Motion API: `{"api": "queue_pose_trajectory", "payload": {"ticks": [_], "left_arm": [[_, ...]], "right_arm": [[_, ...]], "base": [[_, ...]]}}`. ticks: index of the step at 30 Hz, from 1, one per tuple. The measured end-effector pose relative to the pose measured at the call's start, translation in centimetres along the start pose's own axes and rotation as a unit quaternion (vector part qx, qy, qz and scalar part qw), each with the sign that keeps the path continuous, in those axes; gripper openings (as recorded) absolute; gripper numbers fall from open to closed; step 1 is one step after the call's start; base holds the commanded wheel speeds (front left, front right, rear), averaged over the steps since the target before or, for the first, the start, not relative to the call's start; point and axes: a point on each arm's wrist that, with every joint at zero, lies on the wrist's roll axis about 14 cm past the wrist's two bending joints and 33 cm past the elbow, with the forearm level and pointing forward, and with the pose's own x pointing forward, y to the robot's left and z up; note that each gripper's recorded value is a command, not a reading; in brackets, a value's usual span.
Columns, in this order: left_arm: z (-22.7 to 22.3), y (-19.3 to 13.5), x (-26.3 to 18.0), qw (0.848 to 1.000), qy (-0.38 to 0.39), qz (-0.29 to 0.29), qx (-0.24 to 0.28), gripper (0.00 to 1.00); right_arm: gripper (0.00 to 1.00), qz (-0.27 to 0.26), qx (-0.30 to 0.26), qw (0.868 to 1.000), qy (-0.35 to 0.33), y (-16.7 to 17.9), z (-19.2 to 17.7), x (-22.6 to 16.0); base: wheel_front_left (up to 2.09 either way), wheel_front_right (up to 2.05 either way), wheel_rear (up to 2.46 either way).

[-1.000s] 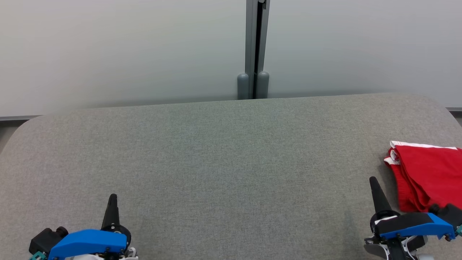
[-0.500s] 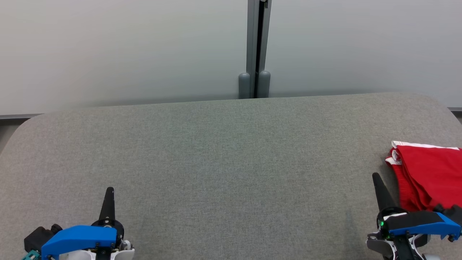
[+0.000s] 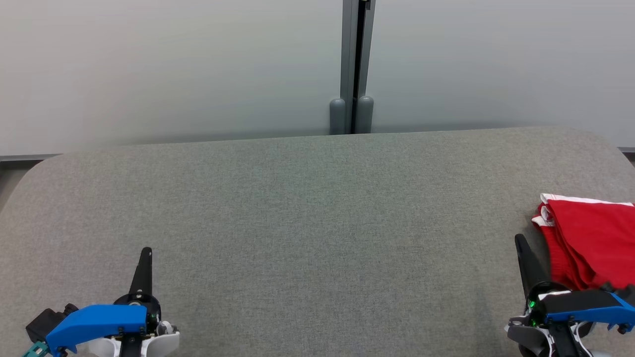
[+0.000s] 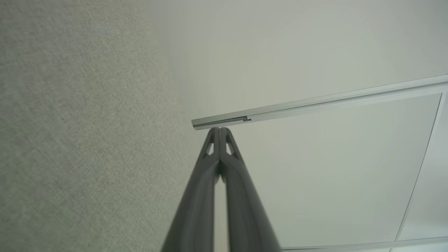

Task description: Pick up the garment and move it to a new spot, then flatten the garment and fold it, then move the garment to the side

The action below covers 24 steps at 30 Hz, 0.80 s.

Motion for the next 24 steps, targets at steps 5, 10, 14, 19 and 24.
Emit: {"api": "queue_pose_trajectory", "payload": {"ticks": [5,10,14,19,24], "left_arm": [[0.2,-0.3,0.1,1.000,-0.002,-0.007,-0.018,0.00],[0.4,-0.6,0.1,0.999,-0.002,-0.013,-0.037,0.00],[0.5,-0.9,0.2,0.999,-0.001,-0.019,-0.050,0.00],[0.7,-1.2,0.2,0.997,-0.003,-0.026,-0.068,0.00],[1.0,-1.5,0.3,0.996,-0.005,-0.034,-0.084,0.00]], "right_arm": [[0.00,0.003,0.021,1.000,0.001,0.1,0.0,0.0],[0.00,0.008,0.040,0.999,0.001,0.4,0.1,0.0],[0.00,0.012,0.055,0.998,0.003,0.6,0.1,0.0],[0.00,0.017,0.072,0.997,0.004,0.8,0.1,0.1],[0.00,0.022,0.090,0.996,0.005,1.1,0.2,0.1]], "base": [[0.00,0.00,0.00],[0.00,0.00,0.00],[0.00,0.00,0.00],[0.00,0.00,0.00],[0.00,0.00,0.00]]}}
